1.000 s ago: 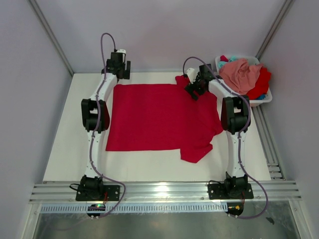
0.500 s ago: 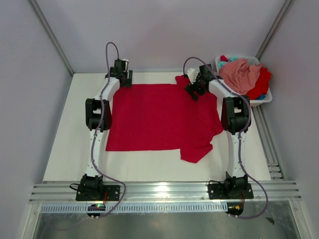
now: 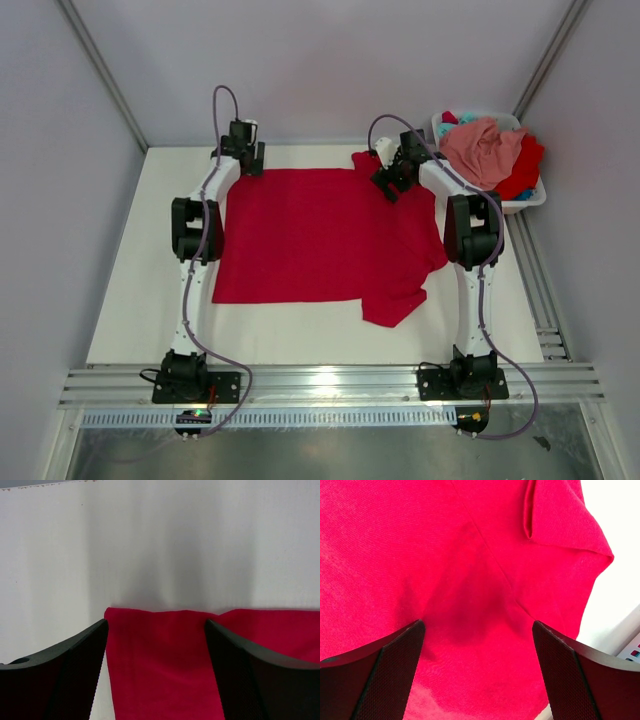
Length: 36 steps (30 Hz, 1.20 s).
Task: Fold and stack the t-shirts
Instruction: Flatten the tshirt out
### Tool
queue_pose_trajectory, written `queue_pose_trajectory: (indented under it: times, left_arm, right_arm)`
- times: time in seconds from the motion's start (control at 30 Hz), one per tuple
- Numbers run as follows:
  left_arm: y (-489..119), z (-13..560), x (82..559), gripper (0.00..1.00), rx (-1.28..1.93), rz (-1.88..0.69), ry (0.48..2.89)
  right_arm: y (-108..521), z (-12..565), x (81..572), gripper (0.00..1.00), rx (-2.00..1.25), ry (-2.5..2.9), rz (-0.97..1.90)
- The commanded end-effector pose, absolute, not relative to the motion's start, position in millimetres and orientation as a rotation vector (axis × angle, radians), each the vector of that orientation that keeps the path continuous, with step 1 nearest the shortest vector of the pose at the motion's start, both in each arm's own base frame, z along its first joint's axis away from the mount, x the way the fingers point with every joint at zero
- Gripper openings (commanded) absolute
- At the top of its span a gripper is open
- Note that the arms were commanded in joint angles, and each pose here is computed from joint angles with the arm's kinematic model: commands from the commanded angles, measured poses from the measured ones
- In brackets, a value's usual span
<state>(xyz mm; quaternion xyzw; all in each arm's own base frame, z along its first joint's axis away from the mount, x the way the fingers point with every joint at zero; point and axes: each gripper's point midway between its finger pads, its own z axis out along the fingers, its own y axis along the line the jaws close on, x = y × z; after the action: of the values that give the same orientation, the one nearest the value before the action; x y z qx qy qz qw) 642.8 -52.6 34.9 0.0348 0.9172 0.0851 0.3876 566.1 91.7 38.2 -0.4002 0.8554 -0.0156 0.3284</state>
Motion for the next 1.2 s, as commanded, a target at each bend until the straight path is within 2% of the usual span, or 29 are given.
queue_pose_trajectory:
  times: [0.0,0.4,0.6,0.7,0.73,0.77,1.17]
  left_arm:
    - [-31.5,62.8,650.3,0.8,0.05,0.254,2.272]
    - [-1.5,41.6,644.1,0.79,-0.027,0.263,2.323]
    - [-8.4,33.0,637.9,0.78,-0.005,0.181,2.368]
    - [-15.4,29.3,634.9,0.68,0.009,0.113,2.387]
    - [-17.1,28.8,634.1,0.57,0.015,0.096,2.392]
    - [-18.6,28.8,633.8,0.53,0.018,0.08,2.395]
    - [-39.1,30.1,625.6,0.51,0.041,-0.067,2.426]
  right_arm:
    - [93.7,75.2,568.1,0.92,-1.015,2.179,-0.057]
    - [95.8,77.7,567.2,0.92,-0.996,2.183,-0.038]
    - [96.1,75.1,566.3,0.92,-0.995,2.19,-0.033]
    - [95.3,75.1,566.4,0.92,-0.993,2.191,-0.038]
    - [95.3,74.9,566.8,0.92,-0.995,2.19,-0.039]
    - [95.1,76.3,567.2,0.92,-0.993,2.188,-0.042]
    - [93.5,81.1,564.7,0.92,-0.995,2.19,-0.05]
